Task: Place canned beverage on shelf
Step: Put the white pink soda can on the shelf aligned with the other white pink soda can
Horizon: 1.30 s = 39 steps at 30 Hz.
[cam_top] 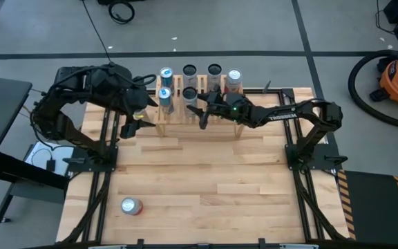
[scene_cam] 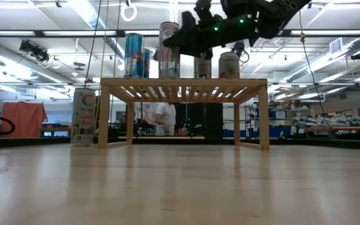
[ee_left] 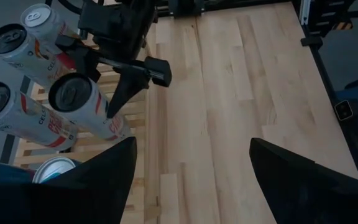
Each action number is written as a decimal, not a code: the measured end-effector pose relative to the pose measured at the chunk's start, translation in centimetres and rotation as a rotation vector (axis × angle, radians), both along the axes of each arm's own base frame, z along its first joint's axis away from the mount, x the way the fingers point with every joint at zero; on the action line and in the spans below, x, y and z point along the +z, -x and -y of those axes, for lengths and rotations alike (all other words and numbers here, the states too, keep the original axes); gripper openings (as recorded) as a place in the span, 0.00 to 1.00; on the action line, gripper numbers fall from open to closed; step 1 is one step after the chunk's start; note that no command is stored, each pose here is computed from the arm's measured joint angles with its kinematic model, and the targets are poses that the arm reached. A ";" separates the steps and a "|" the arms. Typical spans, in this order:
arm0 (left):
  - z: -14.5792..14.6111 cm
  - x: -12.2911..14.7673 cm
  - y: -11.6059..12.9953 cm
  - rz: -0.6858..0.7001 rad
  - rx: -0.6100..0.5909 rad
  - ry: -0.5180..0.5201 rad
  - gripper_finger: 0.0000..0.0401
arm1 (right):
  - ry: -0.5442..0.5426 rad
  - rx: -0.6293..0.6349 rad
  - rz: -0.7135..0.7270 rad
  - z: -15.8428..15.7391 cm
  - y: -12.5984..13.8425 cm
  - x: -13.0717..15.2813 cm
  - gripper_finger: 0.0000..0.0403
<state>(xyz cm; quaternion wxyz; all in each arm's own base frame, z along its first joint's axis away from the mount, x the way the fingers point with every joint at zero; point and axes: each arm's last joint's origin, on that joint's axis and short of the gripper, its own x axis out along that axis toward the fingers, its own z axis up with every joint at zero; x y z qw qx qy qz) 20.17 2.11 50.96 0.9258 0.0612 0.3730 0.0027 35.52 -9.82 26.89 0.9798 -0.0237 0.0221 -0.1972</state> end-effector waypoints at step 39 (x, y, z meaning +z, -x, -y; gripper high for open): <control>-0.1 0.2 -0.1 0.020 -0.011 -0.017 0.78 | -0.009 0.046 0.060 -0.3 0.6 0.2 0.61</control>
